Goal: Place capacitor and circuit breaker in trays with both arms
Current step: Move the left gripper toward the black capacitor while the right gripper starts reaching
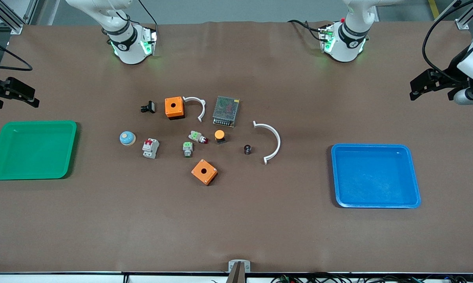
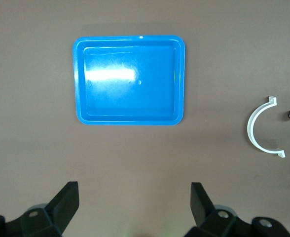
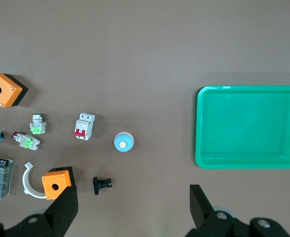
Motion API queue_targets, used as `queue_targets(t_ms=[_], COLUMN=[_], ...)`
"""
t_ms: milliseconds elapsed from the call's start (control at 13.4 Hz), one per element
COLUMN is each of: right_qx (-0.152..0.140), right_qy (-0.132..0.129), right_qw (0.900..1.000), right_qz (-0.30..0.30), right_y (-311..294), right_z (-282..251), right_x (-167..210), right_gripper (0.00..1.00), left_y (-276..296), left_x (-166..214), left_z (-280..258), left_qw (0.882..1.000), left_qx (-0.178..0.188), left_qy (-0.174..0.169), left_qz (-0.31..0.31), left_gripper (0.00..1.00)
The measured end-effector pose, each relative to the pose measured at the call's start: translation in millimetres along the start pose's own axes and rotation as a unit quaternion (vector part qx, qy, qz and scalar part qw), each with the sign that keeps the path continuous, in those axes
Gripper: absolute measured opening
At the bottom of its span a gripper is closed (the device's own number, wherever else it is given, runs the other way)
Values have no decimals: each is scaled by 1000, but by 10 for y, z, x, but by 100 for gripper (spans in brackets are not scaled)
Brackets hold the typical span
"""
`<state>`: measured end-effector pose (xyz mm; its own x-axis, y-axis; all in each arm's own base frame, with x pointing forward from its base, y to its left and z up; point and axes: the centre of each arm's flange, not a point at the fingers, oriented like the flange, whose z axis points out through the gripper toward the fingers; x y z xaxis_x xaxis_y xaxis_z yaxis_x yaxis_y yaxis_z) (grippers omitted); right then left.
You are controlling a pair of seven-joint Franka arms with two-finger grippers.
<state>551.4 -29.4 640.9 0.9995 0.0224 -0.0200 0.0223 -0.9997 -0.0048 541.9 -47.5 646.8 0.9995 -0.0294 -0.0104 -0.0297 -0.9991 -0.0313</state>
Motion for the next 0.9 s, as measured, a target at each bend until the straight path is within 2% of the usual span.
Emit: queue_targets(t_ms=[524,898], right_qx=[0,0], right_qy=[1,1], right_qw=[1000,1000], right_qz=[0,0], right_y=[1,0], right_z=[-6,-11], right_x=[0,0], right_gripper=[100,100], left_y=[16,694], left_x=[16,212], left_z=[17,410], left_qw=[1000,999], left_qx=[-1,-20], left_qy=[-1,-30], left_qz=[1,9], left_gripper=[100,100])
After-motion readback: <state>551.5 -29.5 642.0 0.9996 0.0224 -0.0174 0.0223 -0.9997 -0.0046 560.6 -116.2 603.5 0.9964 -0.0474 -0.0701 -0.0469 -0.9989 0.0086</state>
